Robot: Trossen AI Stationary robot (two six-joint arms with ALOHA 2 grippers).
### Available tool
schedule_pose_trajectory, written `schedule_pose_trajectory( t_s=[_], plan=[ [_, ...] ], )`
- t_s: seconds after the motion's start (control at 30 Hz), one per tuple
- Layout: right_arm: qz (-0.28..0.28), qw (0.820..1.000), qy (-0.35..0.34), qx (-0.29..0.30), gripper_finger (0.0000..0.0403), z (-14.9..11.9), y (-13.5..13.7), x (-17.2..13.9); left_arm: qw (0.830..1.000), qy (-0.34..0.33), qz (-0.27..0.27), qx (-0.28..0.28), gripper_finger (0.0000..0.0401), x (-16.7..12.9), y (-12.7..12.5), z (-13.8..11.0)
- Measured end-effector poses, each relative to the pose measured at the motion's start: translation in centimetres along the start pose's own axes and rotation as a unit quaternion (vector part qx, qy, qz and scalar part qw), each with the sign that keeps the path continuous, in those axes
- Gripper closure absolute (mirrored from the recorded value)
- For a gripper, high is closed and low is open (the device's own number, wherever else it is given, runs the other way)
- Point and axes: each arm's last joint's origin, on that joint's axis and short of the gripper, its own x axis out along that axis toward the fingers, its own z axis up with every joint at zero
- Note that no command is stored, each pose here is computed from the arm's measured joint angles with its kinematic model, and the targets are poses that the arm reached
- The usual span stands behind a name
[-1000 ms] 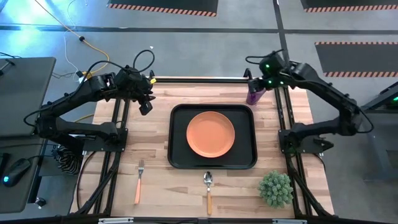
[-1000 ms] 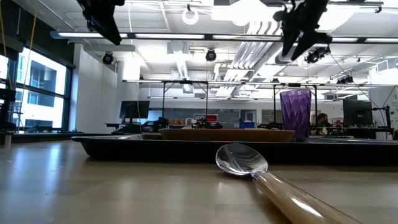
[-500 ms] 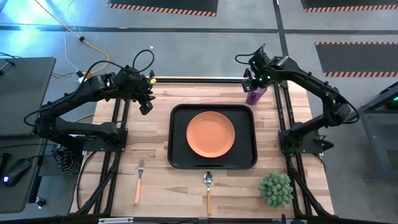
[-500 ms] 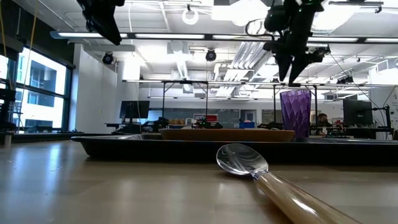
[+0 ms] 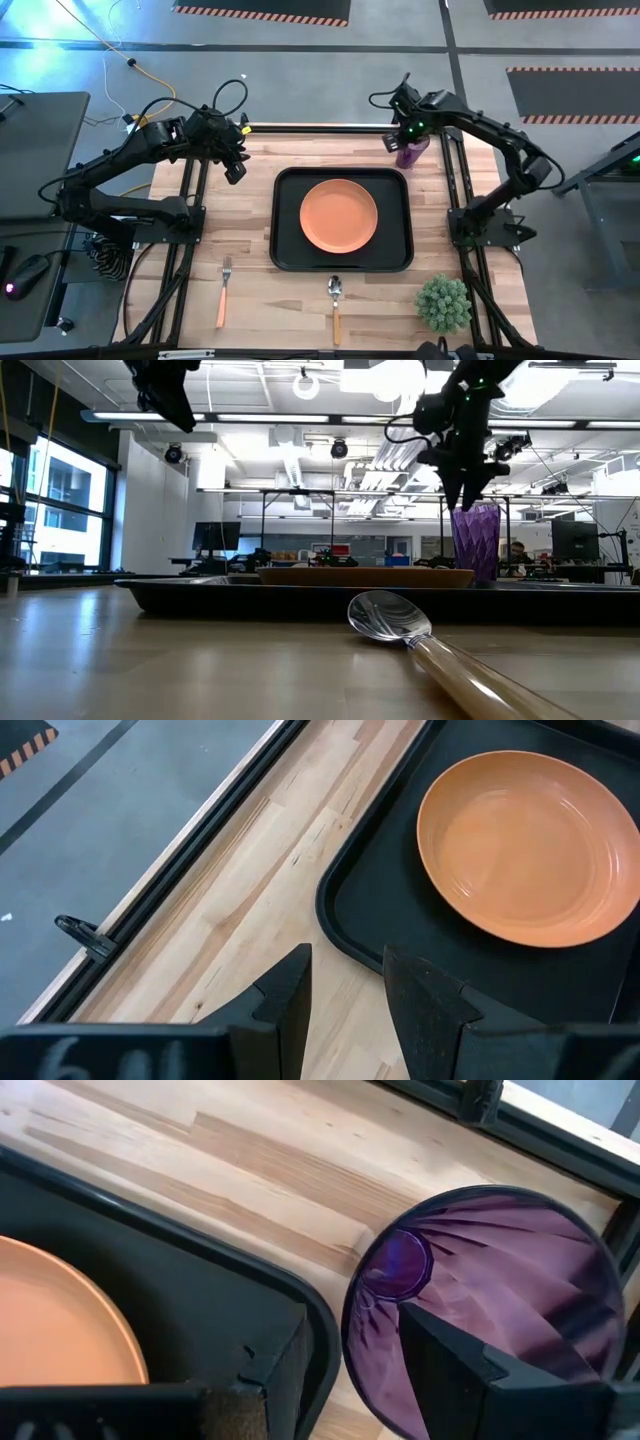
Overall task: Pick and place plate/cup/fork/spoon on tray
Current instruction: Put the purple cup on the black tray to the top right of the orange plate
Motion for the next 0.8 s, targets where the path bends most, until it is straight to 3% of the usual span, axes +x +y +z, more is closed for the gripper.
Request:
schedule_pose_trajectory(
  t_s=[0.4,0.8],
  plan=[
    [-0.017,0.999,0.030,0.007,0.0255,0.4,0.2,1.7,1.000,0.000,0.000,-0.012,0.0284,0.0,0.0,0.0],
    [-0.022,0.999,0.030,0.006,0.0386,0.4,0.2,1.7,1.000,0.000,0.000,-0.012,0.0284,0.0,0.0,0.0]
  ],
)
